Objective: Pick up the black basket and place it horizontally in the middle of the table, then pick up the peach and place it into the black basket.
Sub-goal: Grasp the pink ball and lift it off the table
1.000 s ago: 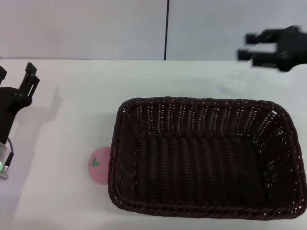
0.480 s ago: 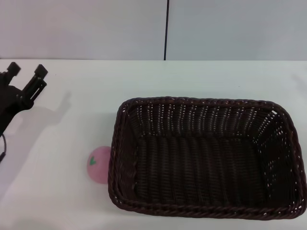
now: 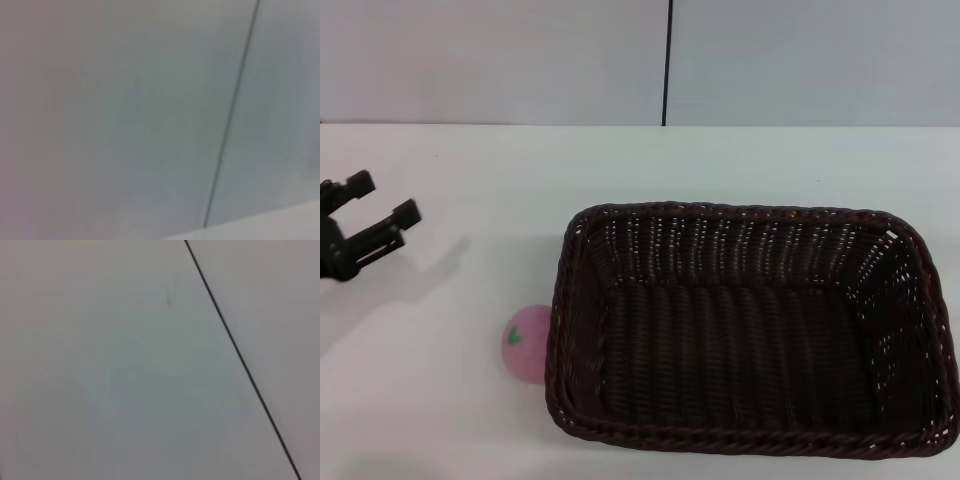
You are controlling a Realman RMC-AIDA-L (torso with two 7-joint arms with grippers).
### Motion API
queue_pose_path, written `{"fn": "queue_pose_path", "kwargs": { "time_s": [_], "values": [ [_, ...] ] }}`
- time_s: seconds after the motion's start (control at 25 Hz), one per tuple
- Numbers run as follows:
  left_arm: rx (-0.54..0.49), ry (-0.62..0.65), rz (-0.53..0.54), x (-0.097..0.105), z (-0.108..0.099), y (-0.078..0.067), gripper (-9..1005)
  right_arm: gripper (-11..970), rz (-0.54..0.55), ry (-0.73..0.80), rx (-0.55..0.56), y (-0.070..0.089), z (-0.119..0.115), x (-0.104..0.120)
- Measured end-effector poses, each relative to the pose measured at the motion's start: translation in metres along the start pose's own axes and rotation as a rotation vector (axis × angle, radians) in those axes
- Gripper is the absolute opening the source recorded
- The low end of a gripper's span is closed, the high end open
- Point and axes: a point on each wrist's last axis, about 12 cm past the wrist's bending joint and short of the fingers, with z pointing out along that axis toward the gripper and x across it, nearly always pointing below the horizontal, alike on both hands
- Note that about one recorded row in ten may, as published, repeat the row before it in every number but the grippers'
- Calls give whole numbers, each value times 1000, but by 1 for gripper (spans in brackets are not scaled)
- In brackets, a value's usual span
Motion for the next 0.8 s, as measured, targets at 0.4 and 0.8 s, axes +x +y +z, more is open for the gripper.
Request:
{"fn": "queue_pose_path", "kwargs": {
  "time_s": [0.4, 0.8],
  "values": [
    [195, 217, 7, -2, -4, -6, 680, 544, 64, -69, 97, -8, -17, 0],
    [281, 369, 25, 5, 13, -12, 676, 544, 106, -103, 148, -12, -25, 1]
  ]
}}
